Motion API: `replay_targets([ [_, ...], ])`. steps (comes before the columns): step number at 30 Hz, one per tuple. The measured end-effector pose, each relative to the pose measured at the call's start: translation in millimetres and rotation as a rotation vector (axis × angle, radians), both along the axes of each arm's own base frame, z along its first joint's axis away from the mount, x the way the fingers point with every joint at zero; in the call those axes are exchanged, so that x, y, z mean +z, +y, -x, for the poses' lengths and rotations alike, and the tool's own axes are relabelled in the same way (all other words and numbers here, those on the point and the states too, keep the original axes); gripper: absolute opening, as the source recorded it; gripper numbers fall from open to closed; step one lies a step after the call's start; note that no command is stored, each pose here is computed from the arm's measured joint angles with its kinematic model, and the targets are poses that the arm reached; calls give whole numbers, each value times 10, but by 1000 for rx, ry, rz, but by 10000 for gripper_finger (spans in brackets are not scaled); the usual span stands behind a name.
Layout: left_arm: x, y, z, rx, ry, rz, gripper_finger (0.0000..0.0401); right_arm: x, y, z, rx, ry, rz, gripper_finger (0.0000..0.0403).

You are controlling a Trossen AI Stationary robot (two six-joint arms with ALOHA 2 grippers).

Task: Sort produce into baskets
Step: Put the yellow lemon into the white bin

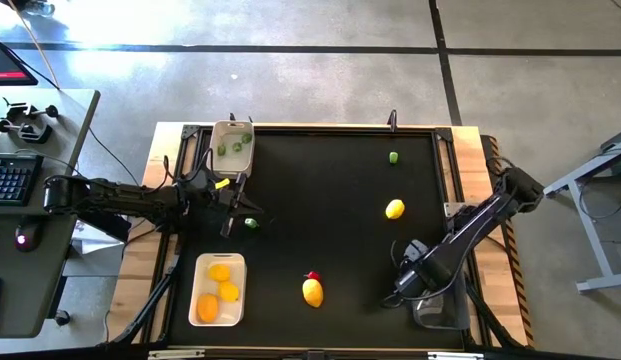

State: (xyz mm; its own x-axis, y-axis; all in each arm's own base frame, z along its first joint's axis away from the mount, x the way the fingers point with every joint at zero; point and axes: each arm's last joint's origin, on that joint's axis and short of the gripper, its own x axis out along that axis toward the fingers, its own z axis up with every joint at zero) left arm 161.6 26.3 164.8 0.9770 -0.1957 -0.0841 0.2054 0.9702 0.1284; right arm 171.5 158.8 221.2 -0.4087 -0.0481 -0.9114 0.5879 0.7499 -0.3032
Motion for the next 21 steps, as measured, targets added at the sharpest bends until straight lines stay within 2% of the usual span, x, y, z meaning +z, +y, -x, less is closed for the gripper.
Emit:
replay_targets([
  [3,-4,0,0,0,4,1,0,275,2,-65,5,-35,35,208],
  [6,-4,0,0,0,4,1,0,493,-9,-170,32,-220,87,218],
  [10,-3,0,0,1,5,9,0,678,-193,-297,-123,-428,253,220],
  [14,-2,0,0,1,5,14,0,661,-445,-403,-398,-470,364,220],
  [21,12,0,-1,2,-7,23,0,332,-837,-575,-559,-538,585,221],
])
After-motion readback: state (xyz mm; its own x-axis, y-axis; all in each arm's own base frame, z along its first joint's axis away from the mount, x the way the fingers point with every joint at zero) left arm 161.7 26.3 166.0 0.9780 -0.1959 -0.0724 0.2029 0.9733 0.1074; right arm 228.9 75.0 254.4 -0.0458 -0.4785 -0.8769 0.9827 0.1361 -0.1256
